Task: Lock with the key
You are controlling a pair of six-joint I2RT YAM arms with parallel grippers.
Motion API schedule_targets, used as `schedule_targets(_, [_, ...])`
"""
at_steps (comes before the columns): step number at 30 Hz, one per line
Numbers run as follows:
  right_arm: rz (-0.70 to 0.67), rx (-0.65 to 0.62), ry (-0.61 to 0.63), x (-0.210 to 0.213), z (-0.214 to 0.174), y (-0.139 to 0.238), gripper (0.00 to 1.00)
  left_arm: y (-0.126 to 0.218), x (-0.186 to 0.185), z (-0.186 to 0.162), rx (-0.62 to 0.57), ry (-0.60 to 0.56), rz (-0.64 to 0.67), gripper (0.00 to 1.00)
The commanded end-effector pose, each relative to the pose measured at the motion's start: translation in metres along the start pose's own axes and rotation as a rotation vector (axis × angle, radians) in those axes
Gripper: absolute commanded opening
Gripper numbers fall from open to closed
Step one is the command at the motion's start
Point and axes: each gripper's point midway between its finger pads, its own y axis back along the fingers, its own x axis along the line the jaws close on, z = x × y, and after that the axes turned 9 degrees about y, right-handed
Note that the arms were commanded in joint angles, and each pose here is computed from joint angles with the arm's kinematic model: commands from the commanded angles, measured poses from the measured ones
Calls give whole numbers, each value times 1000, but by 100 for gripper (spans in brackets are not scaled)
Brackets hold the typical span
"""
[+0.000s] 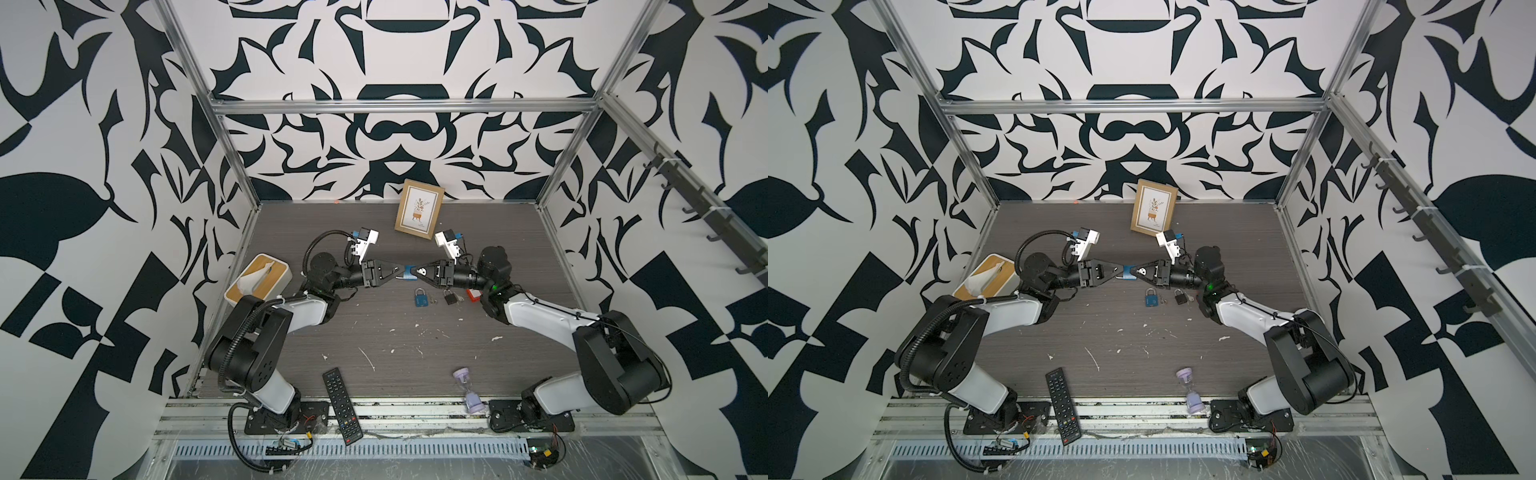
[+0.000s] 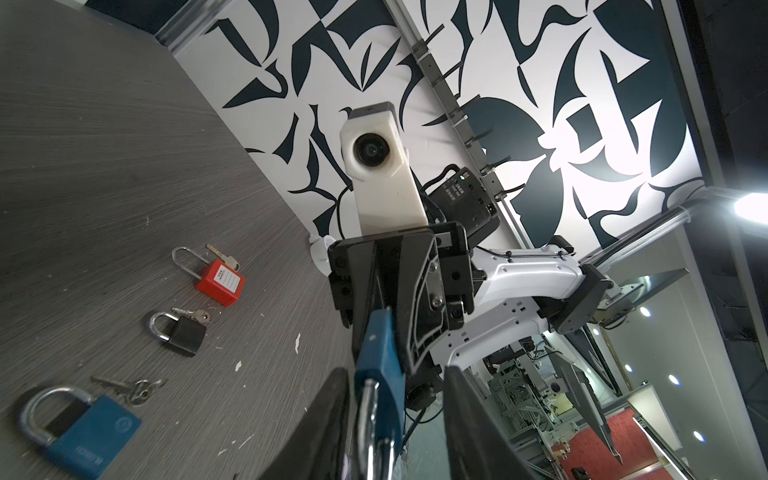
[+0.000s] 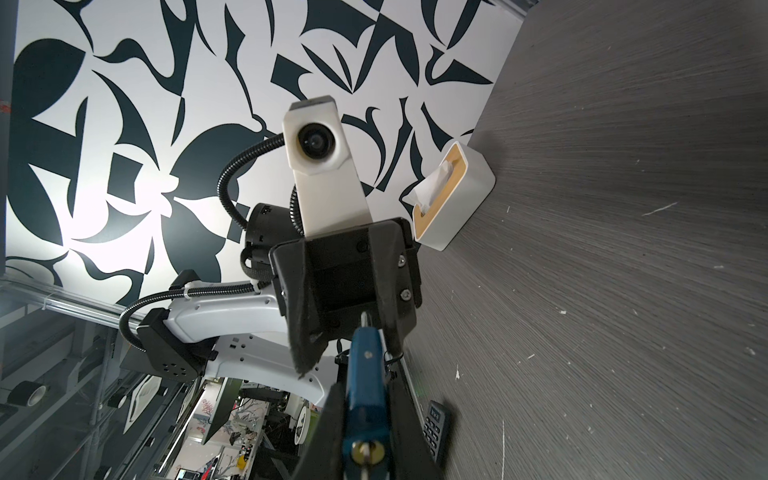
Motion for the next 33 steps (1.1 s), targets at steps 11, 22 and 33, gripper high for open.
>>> schedule_targets(11, [31,-58,152,29,34,-6,0,-9,-13,0,24,-34,-43,29])
schedule_targets(22, [47,-28,153,32,26,-8,0,-10,-15,3,22,-41,-48,27])
schedule_targets(33, [1,-11,179,27,15,-11,0,-12,-12,5,23,-21,-45,13])
